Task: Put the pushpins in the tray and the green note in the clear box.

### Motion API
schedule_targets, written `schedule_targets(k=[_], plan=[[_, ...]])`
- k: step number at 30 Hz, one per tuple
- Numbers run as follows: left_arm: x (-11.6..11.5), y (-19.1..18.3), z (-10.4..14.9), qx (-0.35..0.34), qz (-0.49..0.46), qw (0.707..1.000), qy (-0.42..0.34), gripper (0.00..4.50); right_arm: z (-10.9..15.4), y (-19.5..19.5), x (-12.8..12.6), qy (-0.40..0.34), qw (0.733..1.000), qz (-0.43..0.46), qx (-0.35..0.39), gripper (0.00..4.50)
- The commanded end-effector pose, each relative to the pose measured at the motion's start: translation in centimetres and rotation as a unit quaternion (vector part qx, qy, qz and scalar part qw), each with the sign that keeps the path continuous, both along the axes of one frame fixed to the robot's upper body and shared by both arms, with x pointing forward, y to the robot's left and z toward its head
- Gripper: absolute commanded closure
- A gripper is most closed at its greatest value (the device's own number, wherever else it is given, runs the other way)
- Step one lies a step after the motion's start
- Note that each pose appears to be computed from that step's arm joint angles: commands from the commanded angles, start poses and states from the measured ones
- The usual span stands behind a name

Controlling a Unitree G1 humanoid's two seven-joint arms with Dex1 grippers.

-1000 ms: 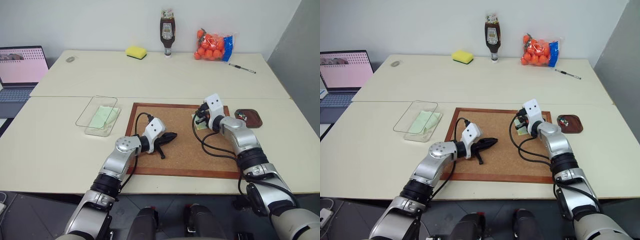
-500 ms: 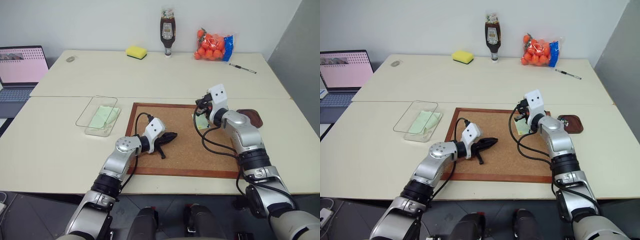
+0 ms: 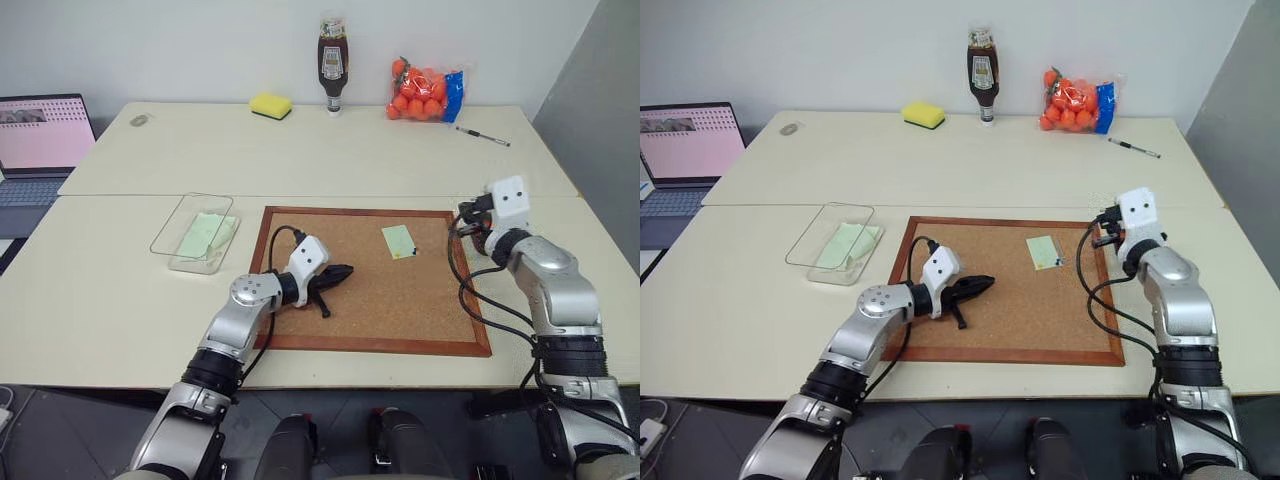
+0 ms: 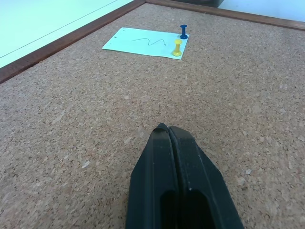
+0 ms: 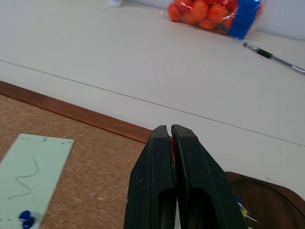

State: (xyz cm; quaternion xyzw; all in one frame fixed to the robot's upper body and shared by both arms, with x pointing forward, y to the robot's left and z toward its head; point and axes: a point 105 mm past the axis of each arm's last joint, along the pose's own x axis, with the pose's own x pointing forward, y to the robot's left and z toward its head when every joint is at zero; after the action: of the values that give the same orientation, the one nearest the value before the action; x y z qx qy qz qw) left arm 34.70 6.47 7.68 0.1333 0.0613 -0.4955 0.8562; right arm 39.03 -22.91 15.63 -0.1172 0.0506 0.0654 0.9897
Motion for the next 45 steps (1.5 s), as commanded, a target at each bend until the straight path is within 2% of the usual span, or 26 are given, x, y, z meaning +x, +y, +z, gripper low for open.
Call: schedule_targets(k=[1,9,16,20,24,28,31,35,39,45], plan=[[-0.5,-0.4,-1.4,0.012,-0.007,1.000,0.020,4.50,0.0,-3.7,0.2,0.003,0.998,-0.069,-0.014,4.45],[-0.5,-0.4,-1.4,0.011,-0.006,1.000,0.018,4.50,-1.1,-5.2,1.5,0.028,0.995,-0.090,-0.018,4.45],[-0.5,-0.3,-1.3,0.011,-0.003,1.000,0.017,4.50,-1.1,-5.7,1.8,0.030,0.994,-0.099,-0.015,3.07],[-0.4,-0.3,-1.3,0.011,-0.004,1.000,0.016,4.50,-1.0,-5.7,1.8,0.028,0.994,-0.100,-0.015,2.05],[-0.4,-0.3,-1.2,0.013,-0.005,1.000,0.014,4.50,0.2,-5.0,1.4,0.004,0.996,-0.086,-0.008,1.24],[-0.4,-0.2,-1.2,0.013,-0.005,1.000,0.013,4.50,1.1,-1.6,-0.2,-0.015,1.000,0.005,0.009,1.24],[-0.3,-0.1,-1.3,0.014,-0.004,1.000,0.014,4.50,0.3,1.0,-2.2,-0.006,0.998,0.065,0.011,1.24],[-0.3,0.0,-1.3,0.014,-0.003,1.000,0.015,4.50,-1.4,3.6,-3.8,0.005,0.996,0.089,0.017,1.24],[-0.3,0.0,-1.3,0.015,-0.004,1.000,0.015,4.50,-2.7,5.3,-4.1,0.015,0.995,0.100,0.022,1.24],[-0.3,0.0,-1.2,0.016,-0.005,1.000,0.013,4.50,-3.3,6.6,-3.3,0.025,0.993,0.116,0.017,1.24]])
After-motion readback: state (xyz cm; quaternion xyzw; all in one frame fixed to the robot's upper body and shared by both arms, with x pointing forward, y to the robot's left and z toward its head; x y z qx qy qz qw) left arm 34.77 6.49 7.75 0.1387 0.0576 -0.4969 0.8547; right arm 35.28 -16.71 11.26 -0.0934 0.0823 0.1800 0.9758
